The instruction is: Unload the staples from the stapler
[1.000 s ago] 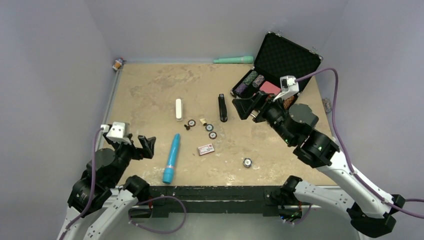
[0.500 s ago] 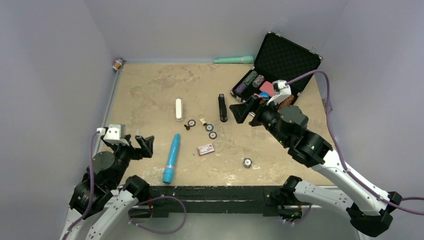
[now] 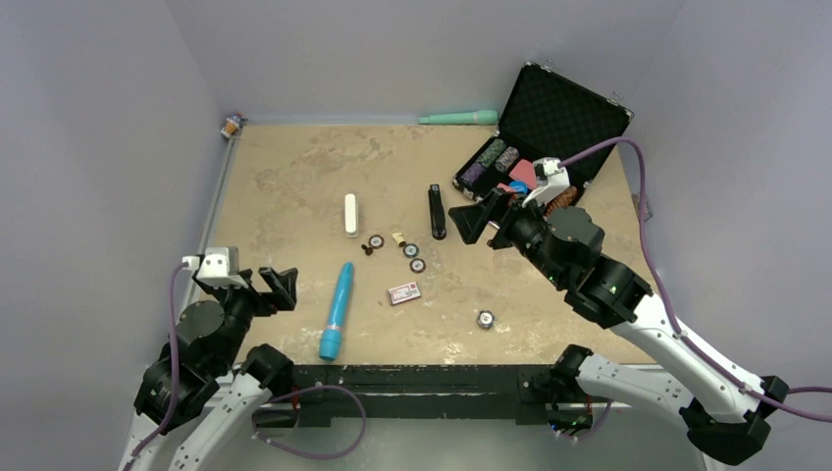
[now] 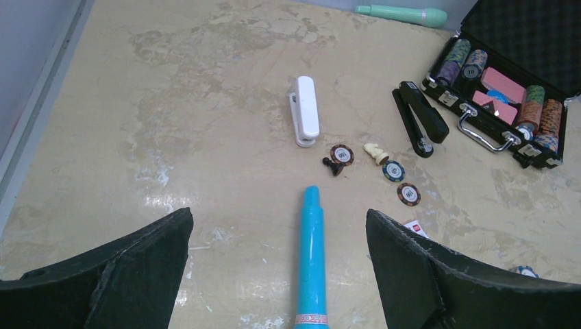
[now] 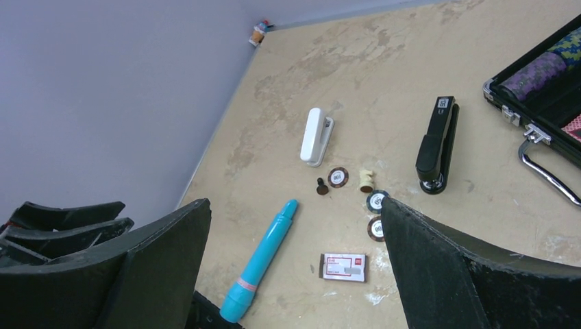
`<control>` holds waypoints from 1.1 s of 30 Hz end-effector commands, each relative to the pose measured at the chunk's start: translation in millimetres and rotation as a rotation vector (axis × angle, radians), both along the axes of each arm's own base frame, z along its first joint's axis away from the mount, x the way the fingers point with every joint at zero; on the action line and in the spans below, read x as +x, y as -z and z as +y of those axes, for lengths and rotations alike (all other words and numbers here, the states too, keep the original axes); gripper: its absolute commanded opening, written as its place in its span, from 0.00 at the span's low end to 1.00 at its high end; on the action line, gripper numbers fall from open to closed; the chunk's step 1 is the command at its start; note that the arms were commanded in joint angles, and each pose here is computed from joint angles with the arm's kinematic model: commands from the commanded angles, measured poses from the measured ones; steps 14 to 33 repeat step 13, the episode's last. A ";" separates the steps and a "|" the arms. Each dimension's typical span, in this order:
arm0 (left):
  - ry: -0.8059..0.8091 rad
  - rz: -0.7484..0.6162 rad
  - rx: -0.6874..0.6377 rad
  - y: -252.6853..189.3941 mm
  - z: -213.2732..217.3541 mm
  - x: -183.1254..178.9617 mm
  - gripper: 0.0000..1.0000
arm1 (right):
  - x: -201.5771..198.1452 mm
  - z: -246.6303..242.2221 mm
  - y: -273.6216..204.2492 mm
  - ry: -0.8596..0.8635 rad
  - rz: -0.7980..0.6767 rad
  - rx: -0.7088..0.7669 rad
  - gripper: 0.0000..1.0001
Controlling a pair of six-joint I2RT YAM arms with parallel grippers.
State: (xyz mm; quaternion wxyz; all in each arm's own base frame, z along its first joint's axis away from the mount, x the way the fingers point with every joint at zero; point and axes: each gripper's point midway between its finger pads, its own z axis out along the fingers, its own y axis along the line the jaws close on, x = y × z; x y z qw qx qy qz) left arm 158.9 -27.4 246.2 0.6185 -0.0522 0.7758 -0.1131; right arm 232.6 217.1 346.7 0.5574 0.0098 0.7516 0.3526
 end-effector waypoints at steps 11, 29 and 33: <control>-0.020 -0.019 -0.031 -3.1 2.3 -0.2 1.00 | 0.3 8.7 -11.1 -0.042 -0.036 0.032 0.98; -0.022 -0.018 -0.031 -2.8 2.6 -0.2 1.00 | -0.4 6.8 -12.2 -0.037 -0.038 0.035 0.99; -0.022 -0.018 -0.031 -2.8 2.6 -0.2 1.00 | -0.4 6.8 -12.2 -0.037 -0.038 0.035 0.99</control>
